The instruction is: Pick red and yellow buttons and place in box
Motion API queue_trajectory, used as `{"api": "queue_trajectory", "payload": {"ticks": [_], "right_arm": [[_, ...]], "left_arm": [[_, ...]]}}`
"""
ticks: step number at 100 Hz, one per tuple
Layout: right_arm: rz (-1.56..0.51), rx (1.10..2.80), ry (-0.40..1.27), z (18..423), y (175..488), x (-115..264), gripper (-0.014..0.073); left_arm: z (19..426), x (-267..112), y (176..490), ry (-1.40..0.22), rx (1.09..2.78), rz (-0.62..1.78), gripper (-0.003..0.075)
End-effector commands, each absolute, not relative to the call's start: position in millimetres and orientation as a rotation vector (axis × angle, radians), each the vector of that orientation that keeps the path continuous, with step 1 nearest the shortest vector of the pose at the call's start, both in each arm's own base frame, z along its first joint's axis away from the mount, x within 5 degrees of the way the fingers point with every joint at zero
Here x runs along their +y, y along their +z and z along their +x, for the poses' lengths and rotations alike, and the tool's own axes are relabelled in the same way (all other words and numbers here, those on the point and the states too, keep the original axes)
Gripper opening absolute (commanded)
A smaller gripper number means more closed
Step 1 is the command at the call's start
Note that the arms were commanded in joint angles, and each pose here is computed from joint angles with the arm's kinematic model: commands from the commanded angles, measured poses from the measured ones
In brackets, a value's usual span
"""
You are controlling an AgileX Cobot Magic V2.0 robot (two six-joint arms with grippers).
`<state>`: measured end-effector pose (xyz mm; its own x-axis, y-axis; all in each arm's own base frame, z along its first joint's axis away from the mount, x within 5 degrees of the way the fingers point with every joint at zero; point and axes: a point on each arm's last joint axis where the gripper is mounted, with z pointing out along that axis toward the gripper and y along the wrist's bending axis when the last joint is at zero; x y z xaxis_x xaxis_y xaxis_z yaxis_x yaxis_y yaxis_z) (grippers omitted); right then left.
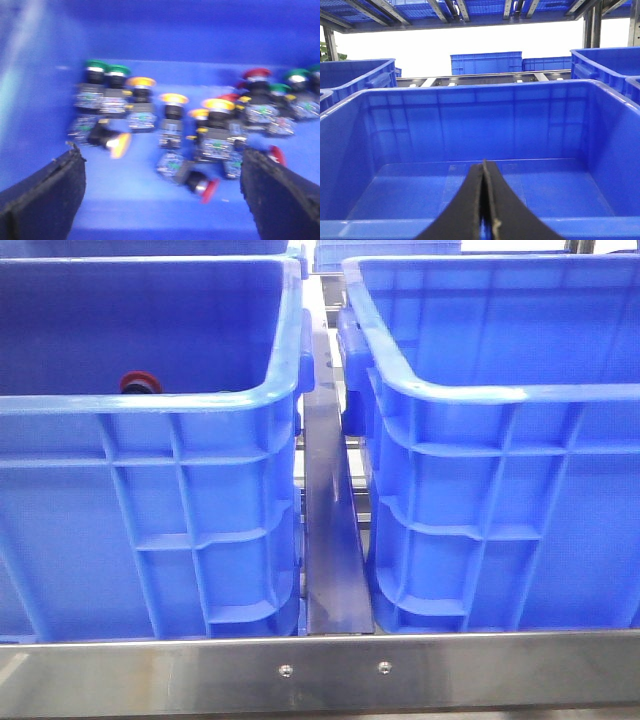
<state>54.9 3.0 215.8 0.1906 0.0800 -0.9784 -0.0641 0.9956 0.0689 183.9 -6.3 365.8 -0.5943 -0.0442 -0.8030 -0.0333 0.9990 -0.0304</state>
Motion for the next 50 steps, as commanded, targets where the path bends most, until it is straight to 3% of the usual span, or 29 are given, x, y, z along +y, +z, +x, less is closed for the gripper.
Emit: {"api": "queue_trajectory", "payload": {"ticks": [1, 50], "right_arm": [[0.007, 1.258, 0.095, 49.7, 228.2, 2.9, -0.0069], [0.007, 1.258, 0.095, 49.7, 228.2, 2.9, -0.0069]], "left_arm": [[197.6, -19.5, 380.3, -0.087, 2.127, -0.007, 0.0596], [298.9, -114.0, 357.3, -0.228, 2.287, 0.204, 0.0587]]}}
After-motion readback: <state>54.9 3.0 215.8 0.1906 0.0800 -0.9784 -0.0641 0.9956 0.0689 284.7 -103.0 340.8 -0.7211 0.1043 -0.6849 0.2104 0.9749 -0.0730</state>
